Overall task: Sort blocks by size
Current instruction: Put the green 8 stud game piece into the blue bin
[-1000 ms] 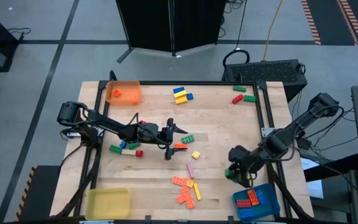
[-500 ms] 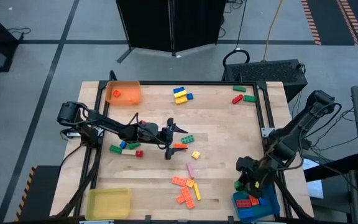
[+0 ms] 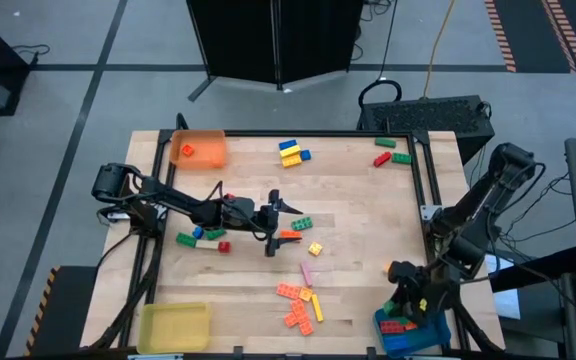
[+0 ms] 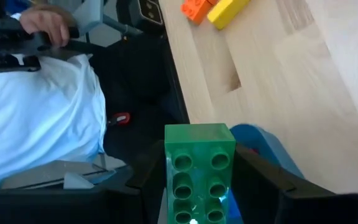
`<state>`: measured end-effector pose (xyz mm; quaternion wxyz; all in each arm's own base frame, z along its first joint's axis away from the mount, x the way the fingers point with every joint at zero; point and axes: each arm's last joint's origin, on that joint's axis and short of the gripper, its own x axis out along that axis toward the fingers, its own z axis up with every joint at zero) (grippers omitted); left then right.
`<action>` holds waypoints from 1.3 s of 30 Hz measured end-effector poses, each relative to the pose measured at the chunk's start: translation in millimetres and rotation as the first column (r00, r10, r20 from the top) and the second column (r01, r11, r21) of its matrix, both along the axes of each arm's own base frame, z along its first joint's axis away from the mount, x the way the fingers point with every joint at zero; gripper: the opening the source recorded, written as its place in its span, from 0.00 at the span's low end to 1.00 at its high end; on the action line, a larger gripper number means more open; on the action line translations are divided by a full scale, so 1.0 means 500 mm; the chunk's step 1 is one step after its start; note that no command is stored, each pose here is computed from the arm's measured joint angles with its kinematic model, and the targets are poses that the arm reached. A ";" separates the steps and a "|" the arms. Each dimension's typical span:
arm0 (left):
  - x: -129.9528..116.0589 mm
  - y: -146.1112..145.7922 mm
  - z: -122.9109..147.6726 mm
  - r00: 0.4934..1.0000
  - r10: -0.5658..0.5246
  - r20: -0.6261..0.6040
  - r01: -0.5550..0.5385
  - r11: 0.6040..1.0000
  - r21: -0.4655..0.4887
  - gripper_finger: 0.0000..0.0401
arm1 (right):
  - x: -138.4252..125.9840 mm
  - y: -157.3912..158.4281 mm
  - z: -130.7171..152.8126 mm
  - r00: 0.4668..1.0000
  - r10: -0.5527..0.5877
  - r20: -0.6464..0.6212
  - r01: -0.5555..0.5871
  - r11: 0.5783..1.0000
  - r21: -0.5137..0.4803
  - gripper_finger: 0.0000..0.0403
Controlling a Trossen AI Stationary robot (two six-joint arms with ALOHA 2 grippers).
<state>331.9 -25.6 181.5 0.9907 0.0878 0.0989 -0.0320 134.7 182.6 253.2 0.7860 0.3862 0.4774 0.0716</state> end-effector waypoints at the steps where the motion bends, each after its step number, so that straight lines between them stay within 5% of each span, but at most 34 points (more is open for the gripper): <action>1: 0.000 0.000 0.000 1.000 0.000 0.000 0.000 1.000 0.000 0.85 | -0.001 0.005 -0.004 1.000 0.002 -0.009 -0.002 1.000 -0.001 0.38; 16: 0.000 0.000 0.001 1.000 0.000 0.003 0.000 1.000 0.000 0.85 | -0.001 0.074 -0.069 0.982 -0.062 -0.178 0.070 0.997 0.038 0.39; 39: 0.000 0.000 0.001 1.000 -0.001 0.003 0.001 1.000 -0.001 0.85 | -0.007 0.067 -0.085 0.951 -0.119 -0.284 0.124 0.992 -0.003 0.41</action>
